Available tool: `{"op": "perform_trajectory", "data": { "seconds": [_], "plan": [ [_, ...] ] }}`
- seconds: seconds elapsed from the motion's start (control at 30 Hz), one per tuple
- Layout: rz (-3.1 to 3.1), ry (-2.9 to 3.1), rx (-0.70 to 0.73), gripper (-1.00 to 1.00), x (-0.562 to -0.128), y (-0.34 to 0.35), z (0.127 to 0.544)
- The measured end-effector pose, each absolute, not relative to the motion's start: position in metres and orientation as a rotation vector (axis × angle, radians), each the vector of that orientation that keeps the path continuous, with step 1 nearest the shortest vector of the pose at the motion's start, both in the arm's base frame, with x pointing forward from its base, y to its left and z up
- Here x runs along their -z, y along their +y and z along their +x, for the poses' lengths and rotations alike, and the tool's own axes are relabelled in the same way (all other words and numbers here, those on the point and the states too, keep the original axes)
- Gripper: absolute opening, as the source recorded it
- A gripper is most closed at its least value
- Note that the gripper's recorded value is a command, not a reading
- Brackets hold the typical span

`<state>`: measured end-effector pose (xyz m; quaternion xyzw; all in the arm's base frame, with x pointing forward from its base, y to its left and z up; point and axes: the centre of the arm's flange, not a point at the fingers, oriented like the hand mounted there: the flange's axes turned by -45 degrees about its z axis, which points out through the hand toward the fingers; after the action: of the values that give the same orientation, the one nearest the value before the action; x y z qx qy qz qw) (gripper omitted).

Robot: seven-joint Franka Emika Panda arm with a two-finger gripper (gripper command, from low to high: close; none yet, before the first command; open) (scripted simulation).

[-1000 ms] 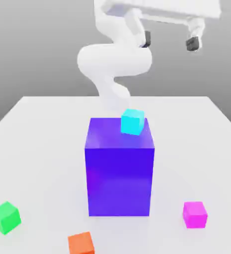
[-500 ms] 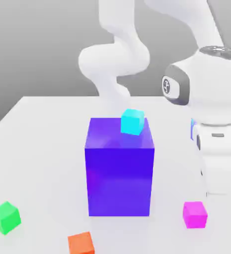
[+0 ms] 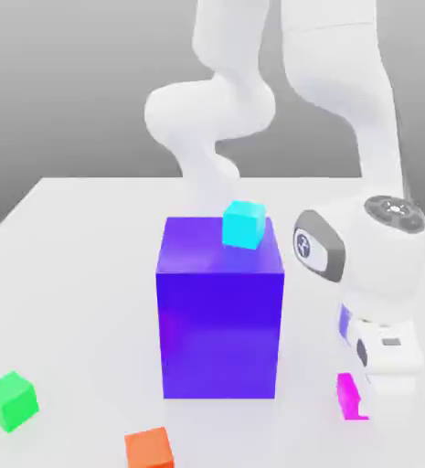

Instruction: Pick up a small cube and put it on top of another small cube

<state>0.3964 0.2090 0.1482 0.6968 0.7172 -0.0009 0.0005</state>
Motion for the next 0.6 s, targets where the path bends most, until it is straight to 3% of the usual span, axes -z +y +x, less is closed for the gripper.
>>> {"op": "perform_trajectory", "data": {
  "seconds": [0.1, 0.17, 0.4, 0.6],
  "plan": [
    [2.19, 2.252, 0.003, -1.0, -0.181, 0.209, 0.396],
    [2.31, 2.137, -0.045, -1.0, -0.202, 0.194, 0.416],
    [2.851, 1.354, -0.095, -1.0, -0.231, 0.043, 0.478],
    [3.109, 0.586, -0.121, -1.0, -0.25, -0.104, 0.475]
  ]
}}
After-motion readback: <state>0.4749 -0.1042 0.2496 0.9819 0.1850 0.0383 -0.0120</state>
